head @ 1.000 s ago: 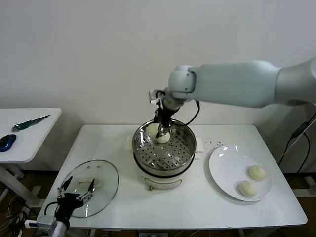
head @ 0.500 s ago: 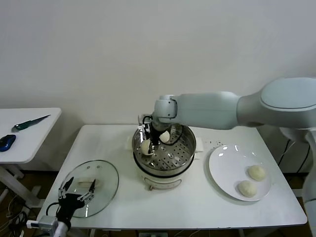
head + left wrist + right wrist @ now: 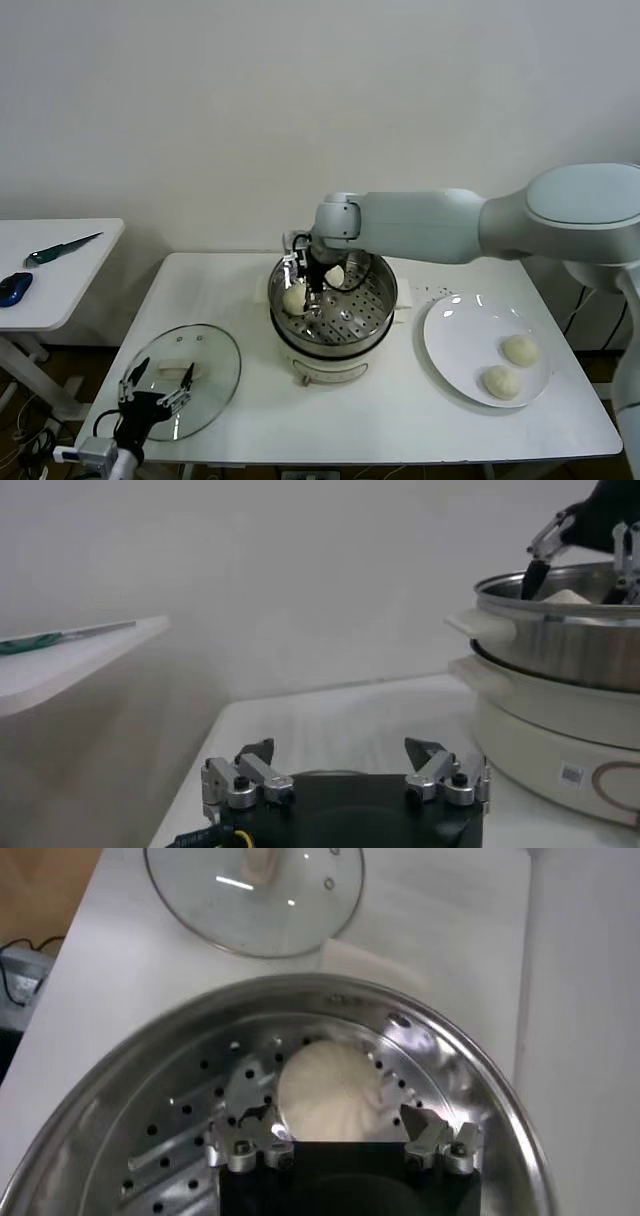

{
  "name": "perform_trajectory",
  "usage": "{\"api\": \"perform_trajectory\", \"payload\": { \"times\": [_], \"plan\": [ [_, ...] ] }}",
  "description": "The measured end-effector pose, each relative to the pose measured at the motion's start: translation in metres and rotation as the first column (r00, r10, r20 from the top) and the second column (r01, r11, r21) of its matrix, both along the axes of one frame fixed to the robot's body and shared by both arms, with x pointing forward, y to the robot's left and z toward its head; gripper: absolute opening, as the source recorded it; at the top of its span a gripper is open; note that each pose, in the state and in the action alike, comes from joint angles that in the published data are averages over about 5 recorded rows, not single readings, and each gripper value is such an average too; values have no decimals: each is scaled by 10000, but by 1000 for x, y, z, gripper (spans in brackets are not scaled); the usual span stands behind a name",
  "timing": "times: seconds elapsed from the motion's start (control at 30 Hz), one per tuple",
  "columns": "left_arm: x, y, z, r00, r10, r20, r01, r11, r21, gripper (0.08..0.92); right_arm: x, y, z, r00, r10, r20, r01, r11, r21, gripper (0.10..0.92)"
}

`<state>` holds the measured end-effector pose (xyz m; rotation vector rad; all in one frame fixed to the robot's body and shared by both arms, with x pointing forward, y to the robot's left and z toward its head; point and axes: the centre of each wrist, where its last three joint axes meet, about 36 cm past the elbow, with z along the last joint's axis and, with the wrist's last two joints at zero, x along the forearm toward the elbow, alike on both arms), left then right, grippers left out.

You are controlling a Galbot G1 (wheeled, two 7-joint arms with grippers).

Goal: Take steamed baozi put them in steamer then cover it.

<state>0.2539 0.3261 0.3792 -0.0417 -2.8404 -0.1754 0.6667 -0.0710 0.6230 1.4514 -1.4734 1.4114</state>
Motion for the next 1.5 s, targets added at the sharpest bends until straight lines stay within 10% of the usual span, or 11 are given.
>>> {"api": "perform_trajectory", "payload": {
  "times": [0.47,1.5],
  "plan": [
    [6,-1,3,9999,104,91,-104,9999,-75,823,-29,-243,83,9872,-1560,-328,1510,9811,-1212,823],
    [2,-5,1,9998,201,38,-201,9998,-38,823,-137,-367,-132,9412,-3028,-1499,2635,9355,-2356,823]
  ]
}}
